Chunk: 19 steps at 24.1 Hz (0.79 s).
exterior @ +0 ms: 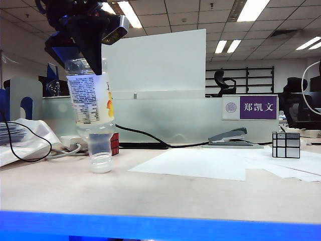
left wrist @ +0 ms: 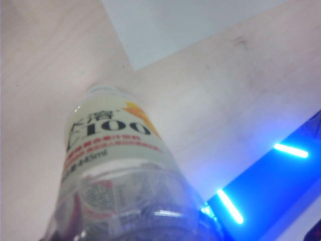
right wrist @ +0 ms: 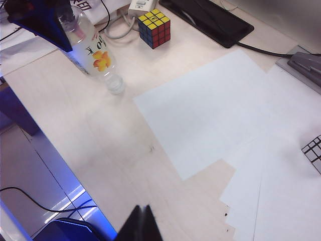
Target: Flip the plastic bottle upside down.
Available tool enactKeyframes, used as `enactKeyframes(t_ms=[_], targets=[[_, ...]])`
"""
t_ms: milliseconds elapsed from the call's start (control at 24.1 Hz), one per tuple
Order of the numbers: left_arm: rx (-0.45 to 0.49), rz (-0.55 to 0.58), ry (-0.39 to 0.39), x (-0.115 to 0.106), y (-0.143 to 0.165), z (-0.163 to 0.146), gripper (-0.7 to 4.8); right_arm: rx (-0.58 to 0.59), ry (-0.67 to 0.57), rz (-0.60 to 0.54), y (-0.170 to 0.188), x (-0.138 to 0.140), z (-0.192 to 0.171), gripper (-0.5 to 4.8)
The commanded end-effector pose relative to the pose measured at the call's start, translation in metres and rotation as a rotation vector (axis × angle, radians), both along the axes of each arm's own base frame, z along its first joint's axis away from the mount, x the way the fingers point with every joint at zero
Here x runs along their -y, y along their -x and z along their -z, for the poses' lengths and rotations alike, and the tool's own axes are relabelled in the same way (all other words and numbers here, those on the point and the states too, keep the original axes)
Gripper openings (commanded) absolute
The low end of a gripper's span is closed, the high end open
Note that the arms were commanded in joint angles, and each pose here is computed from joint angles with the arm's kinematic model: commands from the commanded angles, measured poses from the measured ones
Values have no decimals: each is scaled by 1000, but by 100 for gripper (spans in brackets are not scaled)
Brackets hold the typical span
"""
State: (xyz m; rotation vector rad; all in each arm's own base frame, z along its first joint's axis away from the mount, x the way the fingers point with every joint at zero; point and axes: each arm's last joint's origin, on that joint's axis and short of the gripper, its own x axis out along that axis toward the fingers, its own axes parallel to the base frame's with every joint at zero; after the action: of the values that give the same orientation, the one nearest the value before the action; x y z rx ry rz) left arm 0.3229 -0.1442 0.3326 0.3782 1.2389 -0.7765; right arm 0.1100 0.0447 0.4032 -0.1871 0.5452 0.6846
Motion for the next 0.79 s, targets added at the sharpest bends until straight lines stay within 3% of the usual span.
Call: enactKeyframes(t_ms=[41,332,788], targets=[[64,-1,23,3,-7,-4,-6,15,-5,-8,1,0,-2,-5],[73,-7,30,5,-12,0,-6,15,-5,-8,1,0,-2,-5],[-85,-21,-23,1,1,4,-6,38,-14,-8,-3,-1,-1,-5]])
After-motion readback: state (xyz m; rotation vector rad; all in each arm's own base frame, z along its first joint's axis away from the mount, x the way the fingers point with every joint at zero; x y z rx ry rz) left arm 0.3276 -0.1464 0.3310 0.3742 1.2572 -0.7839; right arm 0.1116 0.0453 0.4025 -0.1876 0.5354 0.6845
